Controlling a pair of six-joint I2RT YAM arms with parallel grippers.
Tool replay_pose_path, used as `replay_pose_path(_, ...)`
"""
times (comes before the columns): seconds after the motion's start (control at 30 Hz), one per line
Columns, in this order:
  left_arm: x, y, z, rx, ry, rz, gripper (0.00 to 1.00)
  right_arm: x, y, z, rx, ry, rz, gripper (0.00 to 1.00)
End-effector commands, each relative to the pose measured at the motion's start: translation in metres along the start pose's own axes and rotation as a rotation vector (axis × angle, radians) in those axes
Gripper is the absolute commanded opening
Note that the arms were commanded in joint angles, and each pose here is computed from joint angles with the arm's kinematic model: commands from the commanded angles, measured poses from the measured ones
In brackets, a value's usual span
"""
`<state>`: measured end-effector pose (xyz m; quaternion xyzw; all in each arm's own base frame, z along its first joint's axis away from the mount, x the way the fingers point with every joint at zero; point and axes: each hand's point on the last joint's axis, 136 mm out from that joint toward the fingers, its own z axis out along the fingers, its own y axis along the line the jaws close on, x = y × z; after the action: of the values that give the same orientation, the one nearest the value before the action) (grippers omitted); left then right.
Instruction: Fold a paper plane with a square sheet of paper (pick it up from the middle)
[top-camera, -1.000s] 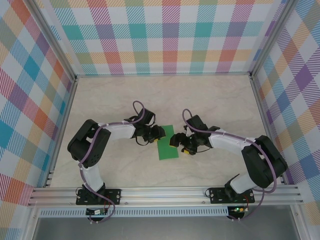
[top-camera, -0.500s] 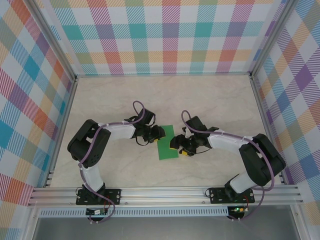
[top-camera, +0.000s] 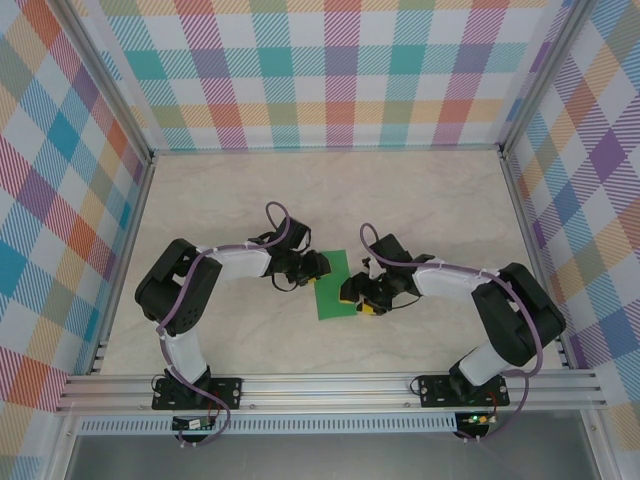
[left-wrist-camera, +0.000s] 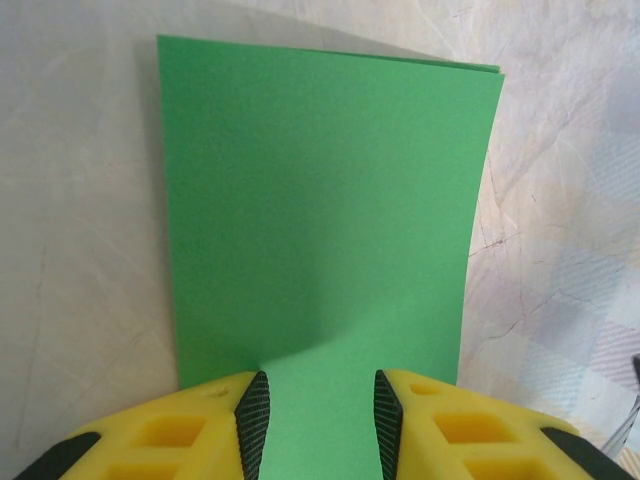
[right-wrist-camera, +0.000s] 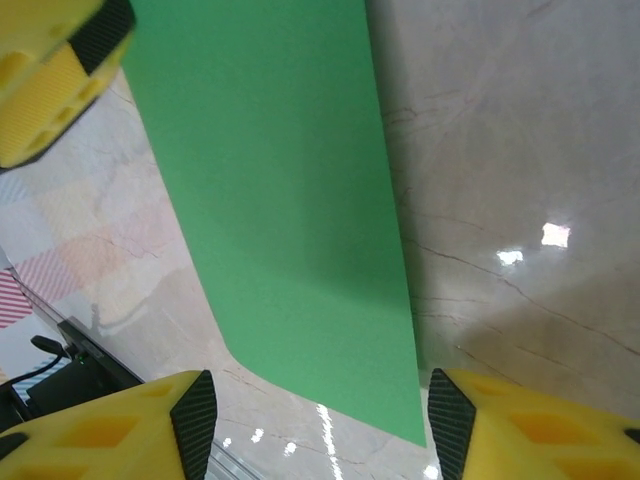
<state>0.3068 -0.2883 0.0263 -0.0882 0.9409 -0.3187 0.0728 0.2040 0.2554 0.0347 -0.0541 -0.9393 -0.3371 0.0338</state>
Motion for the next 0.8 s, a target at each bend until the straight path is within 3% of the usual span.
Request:
replay_pose_path(0.0,0.017,0.036,0.011,-0.112,0.047,-0.05,0.37,0.008,0.001,0.004,-0.01,0.058,-0.025,0.59)
replay_pose_path(0.13,0.017,0.035,0.011,-0.111,0.046,-0.049,0.36,0.009,0.004,0.004,-0.023,0.063,-0.031,0.58)
replay_pose_path(0.53,0.018,0.037,0.011,-0.112,0.047,-0.05,0.36,0.005,0.017,-0.015,-0.071,-0.033,0.042,0.4)
replay_pose_path(0.77,0.018,0.036,0.011,-0.108,0.049,-0.048,0.36,0.01,0.02,-0.014,-0.093,0.005,0.11,0.32)
